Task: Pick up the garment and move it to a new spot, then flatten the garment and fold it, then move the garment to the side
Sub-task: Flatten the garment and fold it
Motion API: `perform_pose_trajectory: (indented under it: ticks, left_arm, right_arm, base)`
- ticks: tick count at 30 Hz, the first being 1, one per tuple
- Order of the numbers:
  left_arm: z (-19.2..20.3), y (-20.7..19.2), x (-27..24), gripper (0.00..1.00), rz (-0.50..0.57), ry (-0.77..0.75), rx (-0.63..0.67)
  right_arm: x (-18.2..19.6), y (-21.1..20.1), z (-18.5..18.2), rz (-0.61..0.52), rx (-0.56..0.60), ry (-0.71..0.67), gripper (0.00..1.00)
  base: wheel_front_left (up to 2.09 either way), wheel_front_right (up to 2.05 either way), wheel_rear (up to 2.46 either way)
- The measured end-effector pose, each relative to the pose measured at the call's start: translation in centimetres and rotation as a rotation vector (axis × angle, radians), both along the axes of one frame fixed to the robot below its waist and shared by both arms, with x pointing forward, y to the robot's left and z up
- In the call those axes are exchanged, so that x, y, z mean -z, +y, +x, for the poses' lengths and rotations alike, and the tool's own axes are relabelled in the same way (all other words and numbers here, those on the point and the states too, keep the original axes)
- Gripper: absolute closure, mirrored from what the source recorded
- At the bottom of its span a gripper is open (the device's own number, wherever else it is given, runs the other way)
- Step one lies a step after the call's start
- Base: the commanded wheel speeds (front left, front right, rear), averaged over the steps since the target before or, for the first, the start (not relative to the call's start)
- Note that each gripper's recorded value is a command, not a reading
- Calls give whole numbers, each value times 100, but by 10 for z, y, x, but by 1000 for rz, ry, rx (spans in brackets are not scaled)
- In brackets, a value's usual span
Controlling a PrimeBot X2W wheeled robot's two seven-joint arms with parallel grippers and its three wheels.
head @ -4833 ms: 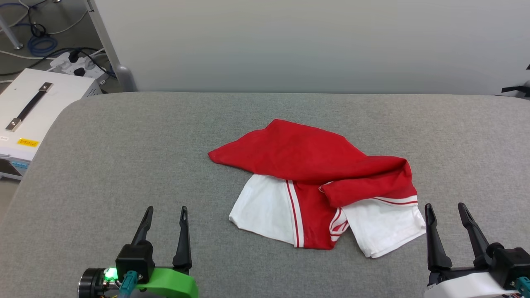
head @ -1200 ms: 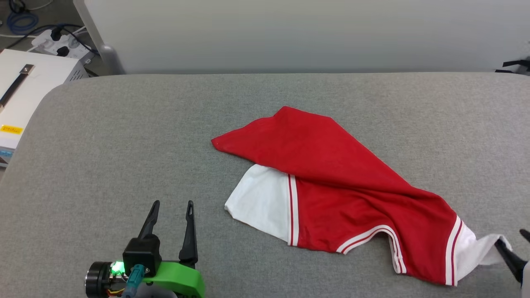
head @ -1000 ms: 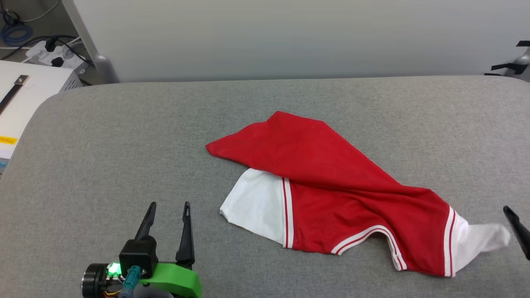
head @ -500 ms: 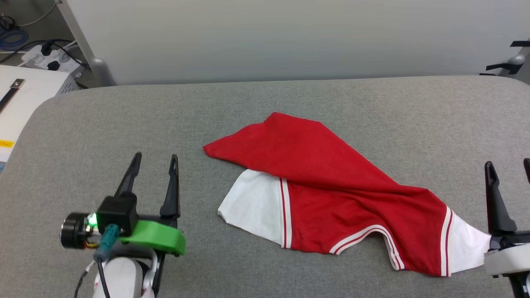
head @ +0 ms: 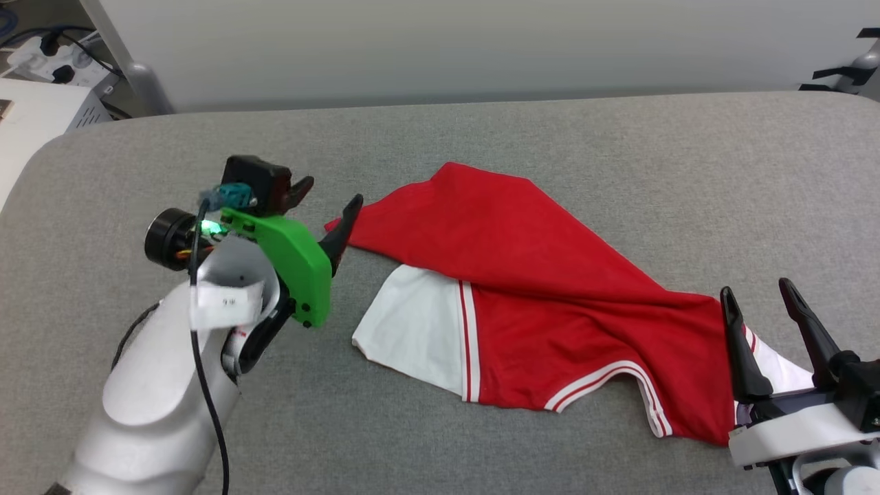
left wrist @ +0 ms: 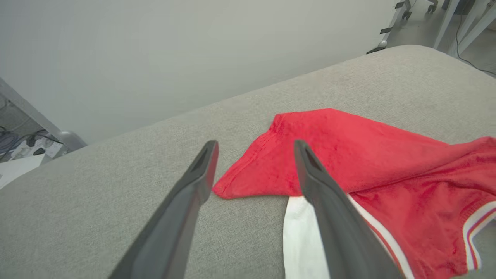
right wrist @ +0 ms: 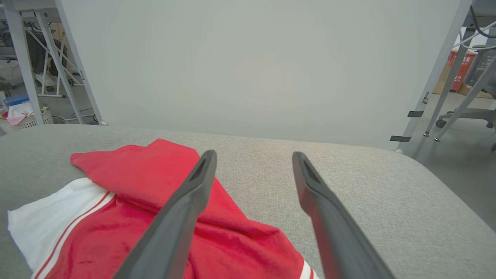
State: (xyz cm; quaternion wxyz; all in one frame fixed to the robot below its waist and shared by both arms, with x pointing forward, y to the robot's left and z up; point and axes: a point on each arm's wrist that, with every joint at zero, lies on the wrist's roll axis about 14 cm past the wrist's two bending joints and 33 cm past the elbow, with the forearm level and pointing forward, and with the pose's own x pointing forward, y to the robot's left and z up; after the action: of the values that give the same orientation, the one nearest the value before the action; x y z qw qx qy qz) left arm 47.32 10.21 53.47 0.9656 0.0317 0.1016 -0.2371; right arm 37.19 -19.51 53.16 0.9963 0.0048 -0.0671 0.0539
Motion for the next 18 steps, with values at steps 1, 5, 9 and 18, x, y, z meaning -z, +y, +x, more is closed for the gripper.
perform_pose_trajectory:
  ticks: [1,5,9,18]
  left_arm:
    - [-1,-5,6,0,11,65,28]
    - [-11,-21,33,0,87,290,136]
    - [-37,-28,83,0,269,547,256]
    - [-50,-19,144,0,426,727,295]
  right_arm:
    - [1,0,1,-3,1,0,0]
    - [6,-1,6,-9,3,10,0]
    - [14,0,12,-13,5,30,0]
    - [25,-3,22,-9,17,55,0]
  base:
    - [0,0,0]
    - [0,0,0]
    - [0,0,0]
    - [0,0,0]
